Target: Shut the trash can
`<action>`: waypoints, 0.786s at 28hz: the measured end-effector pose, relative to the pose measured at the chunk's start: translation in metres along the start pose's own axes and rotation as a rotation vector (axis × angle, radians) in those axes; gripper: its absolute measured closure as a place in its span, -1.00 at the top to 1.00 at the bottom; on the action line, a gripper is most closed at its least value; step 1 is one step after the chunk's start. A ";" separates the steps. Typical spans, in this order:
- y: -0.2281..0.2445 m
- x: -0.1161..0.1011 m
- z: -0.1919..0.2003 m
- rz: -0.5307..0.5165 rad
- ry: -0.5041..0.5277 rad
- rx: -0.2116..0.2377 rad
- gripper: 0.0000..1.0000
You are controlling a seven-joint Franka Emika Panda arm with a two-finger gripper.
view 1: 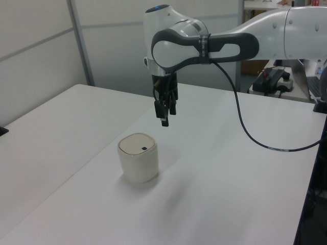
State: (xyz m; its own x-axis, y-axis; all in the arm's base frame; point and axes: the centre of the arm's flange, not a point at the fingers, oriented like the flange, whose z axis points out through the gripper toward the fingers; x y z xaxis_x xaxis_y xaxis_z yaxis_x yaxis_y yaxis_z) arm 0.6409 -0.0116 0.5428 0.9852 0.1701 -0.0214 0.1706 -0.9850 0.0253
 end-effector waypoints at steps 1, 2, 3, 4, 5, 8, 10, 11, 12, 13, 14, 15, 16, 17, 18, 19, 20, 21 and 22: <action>-0.001 -0.001 0.000 0.004 -0.007 -0.002 0.74; -0.002 -0.001 0.001 0.012 -0.016 -0.003 0.81; -0.003 -0.002 0.001 0.017 -0.020 -0.003 0.84; -0.004 -0.002 0.001 0.025 -0.022 -0.004 0.97; -0.004 -0.002 0.001 0.033 -0.024 -0.004 0.99; -0.004 -0.002 0.001 0.049 -0.024 -0.009 1.00; -0.004 -0.002 0.001 0.052 -0.024 -0.009 1.00; -0.004 -0.002 0.001 0.052 -0.024 -0.009 1.00; -0.004 -0.002 0.001 0.052 -0.024 -0.009 1.00; -0.004 -0.002 0.001 0.052 -0.024 -0.009 1.00; -0.004 -0.002 0.001 0.052 -0.025 -0.009 1.00; -0.004 -0.002 0.001 0.052 -0.025 -0.009 1.00; -0.004 -0.002 0.001 0.052 -0.025 -0.009 1.00; -0.004 -0.002 0.001 0.052 -0.025 -0.009 1.00; -0.004 -0.002 0.001 0.052 -0.025 -0.009 1.00; -0.004 -0.002 0.001 0.051 -0.025 -0.009 1.00; -0.005 -0.002 0.001 0.050 -0.026 -0.009 1.00; -0.005 -0.002 0.001 0.050 -0.026 -0.009 1.00; -0.005 -0.002 0.001 0.049 -0.026 -0.008 1.00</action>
State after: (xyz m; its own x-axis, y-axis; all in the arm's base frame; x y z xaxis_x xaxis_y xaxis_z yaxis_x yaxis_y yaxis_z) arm 0.6381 -0.0066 0.5412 0.9917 0.1205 -0.0457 0.1222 -0.9919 0.0354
